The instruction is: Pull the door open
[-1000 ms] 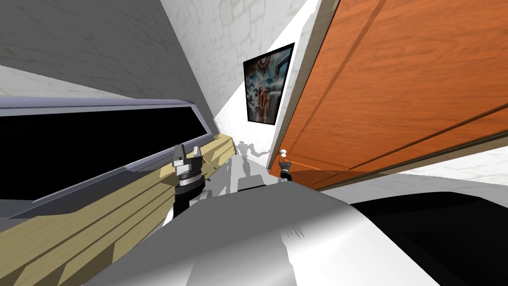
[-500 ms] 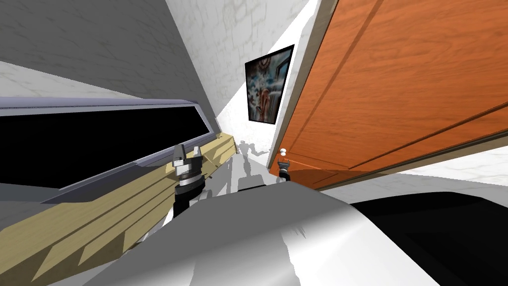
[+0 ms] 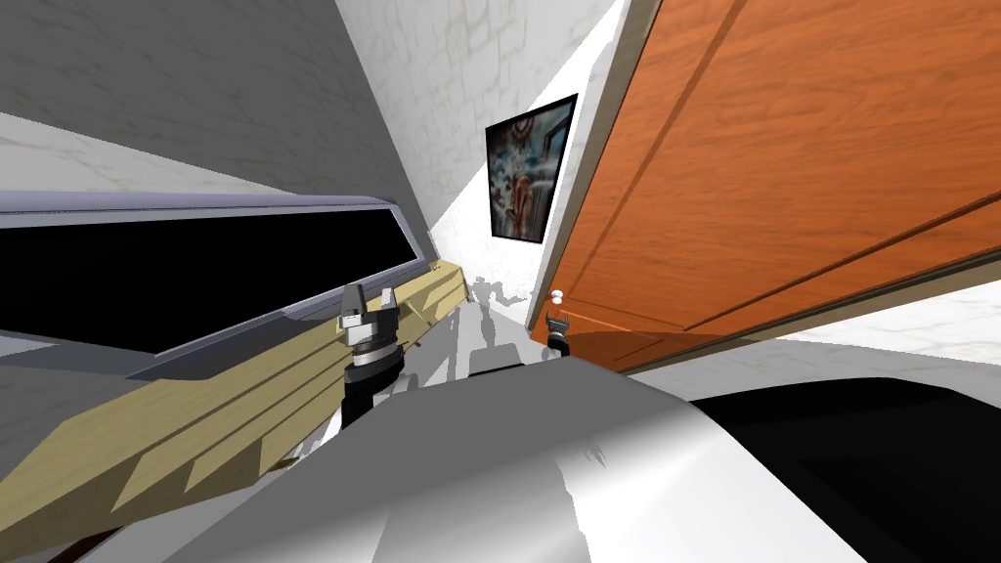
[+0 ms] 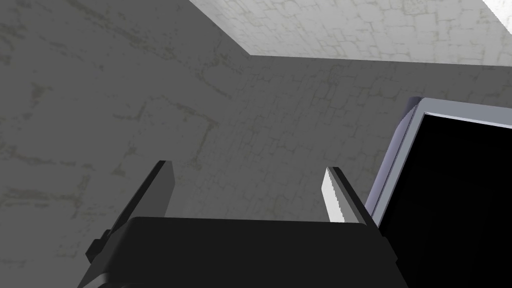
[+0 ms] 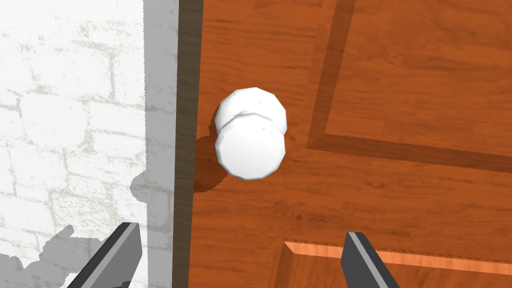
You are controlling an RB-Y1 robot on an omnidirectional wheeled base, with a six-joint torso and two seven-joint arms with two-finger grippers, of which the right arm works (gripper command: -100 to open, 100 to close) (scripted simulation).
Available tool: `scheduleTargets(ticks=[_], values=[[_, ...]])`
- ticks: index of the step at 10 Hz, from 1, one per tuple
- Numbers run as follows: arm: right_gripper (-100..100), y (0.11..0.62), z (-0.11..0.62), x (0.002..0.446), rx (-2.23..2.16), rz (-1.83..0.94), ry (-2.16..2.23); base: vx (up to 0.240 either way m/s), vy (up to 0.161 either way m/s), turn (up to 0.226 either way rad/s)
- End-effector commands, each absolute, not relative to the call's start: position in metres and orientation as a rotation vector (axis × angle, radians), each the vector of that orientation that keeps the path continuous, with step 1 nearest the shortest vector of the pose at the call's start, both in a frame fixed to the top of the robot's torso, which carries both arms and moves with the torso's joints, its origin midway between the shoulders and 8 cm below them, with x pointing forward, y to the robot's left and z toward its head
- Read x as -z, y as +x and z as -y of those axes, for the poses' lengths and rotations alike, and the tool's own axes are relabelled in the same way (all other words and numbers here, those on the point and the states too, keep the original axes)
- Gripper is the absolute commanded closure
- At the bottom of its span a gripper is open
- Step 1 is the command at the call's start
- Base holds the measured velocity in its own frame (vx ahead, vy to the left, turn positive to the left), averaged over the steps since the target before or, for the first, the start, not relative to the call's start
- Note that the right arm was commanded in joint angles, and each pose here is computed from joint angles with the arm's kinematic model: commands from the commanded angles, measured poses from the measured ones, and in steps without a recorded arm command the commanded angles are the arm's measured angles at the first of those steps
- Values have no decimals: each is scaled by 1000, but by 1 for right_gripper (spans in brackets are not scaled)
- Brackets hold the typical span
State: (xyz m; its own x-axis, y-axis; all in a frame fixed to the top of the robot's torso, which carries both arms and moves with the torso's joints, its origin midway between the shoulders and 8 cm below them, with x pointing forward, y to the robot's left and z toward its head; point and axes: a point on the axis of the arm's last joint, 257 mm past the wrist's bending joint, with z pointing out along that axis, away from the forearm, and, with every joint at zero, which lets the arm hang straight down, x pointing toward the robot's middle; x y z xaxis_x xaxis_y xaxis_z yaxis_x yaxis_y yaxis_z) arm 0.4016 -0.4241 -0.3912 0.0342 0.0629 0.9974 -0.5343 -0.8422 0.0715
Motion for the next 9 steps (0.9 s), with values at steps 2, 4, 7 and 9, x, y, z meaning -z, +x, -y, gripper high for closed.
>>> scheduleTargets(ticks=[2,4,7,9], values=[[-100,402,421,392,-1897,557,1897,-54,-1,19],[-100,394,435,394,-1888,548,1893,35,1,17],[-100,379,462,396,-1883,557,1887,194,2,34],[-100,368,480,396,-1880,562,1883,151,4,29]])
